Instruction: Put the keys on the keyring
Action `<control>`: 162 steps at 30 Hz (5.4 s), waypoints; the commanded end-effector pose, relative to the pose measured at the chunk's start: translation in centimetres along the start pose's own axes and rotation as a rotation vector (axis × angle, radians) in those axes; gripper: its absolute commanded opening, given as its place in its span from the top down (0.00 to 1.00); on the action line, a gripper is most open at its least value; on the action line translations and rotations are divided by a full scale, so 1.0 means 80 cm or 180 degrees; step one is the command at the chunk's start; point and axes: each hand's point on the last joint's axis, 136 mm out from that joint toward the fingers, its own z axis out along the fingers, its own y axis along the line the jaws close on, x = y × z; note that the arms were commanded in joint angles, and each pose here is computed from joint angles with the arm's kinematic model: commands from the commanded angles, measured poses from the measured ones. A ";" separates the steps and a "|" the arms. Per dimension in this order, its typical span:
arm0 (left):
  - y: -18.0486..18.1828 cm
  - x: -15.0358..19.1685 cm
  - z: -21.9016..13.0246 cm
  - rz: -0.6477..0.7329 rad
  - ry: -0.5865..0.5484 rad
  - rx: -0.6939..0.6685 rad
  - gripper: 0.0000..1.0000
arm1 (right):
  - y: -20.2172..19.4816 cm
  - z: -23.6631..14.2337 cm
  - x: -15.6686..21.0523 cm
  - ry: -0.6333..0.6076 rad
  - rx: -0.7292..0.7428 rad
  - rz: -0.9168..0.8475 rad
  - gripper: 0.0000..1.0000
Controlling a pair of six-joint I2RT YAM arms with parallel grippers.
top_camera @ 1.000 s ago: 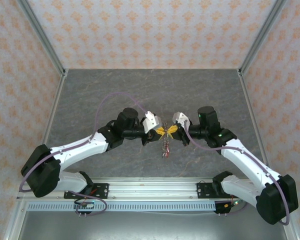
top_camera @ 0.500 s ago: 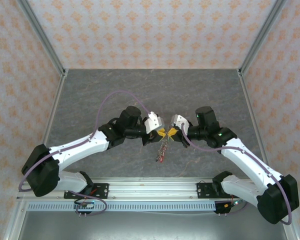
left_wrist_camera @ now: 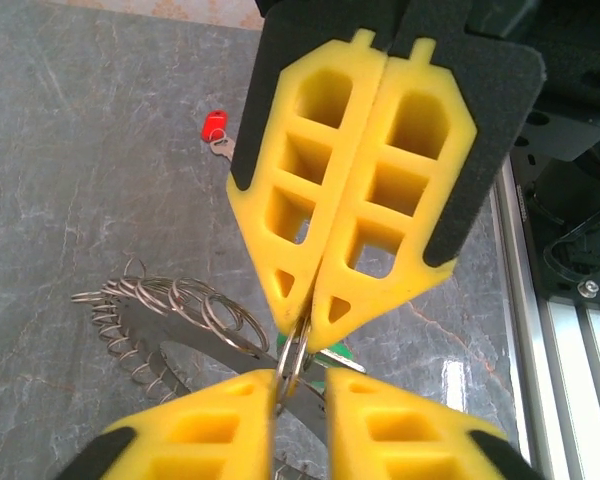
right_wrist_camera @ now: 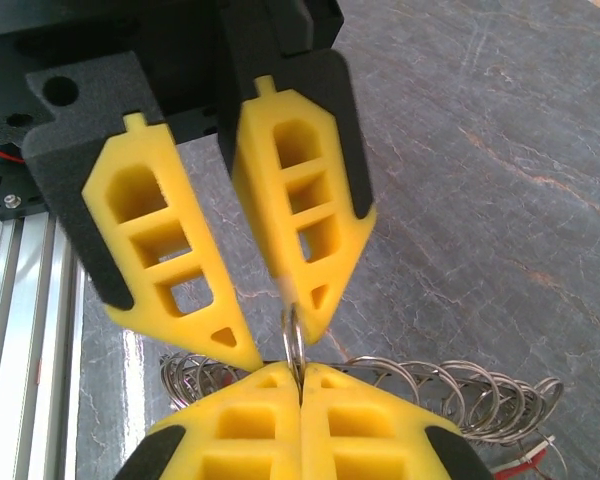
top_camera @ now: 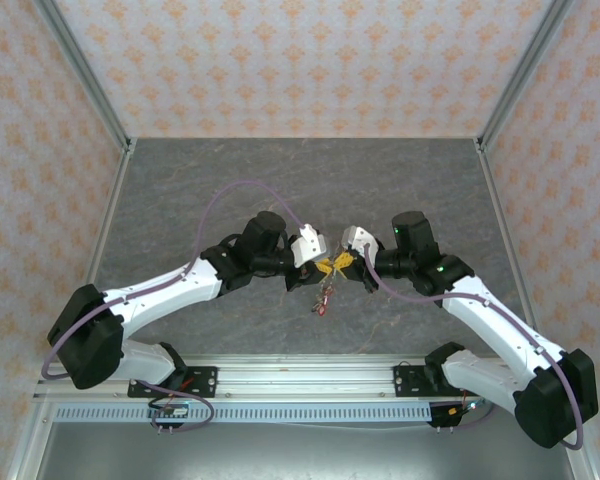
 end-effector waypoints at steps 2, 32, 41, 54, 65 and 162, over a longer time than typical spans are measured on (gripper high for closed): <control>-0.004 -0.013 -0.001 0.0091 -0.0062 0.0039 0.85 | 0.001 -0.006 -0.034 -0.0262 -0.0038 -0.0203 1.00; -0.013 -0.051 -0.012 -0.0022 -0.0691 0.0201 1.00 | 0.005 -0.002 -0.024 -0.0506 -0.0173 0.0089 0.85; -0.017 -0.060 -0.016 -0.0059 -0.0837 0.0268 1.00 | 0.000 -0.003 -0.015 -0.0603 -0.0119 0.0217 0.86; -0.020 -0.063 -0.020 -0.0044 -0.0848 0.0309 1.00 | -0.011 -0.004 -0.004 -0.0626 0.0102 0.0240 0.84; -0.021 -0.067 -0.023 -0.0003 -0.0863 0.0308 1.00 | -0.015 -0.005 0.000 -0.0601 0.0153 0.0253 0.88; -0.007 -0.047 -0.018 0.0076 -0.0412 0.0230 0.97 | 0.006 -0.009 -0.022 -0.0344 -0.0363 0.0140 1.00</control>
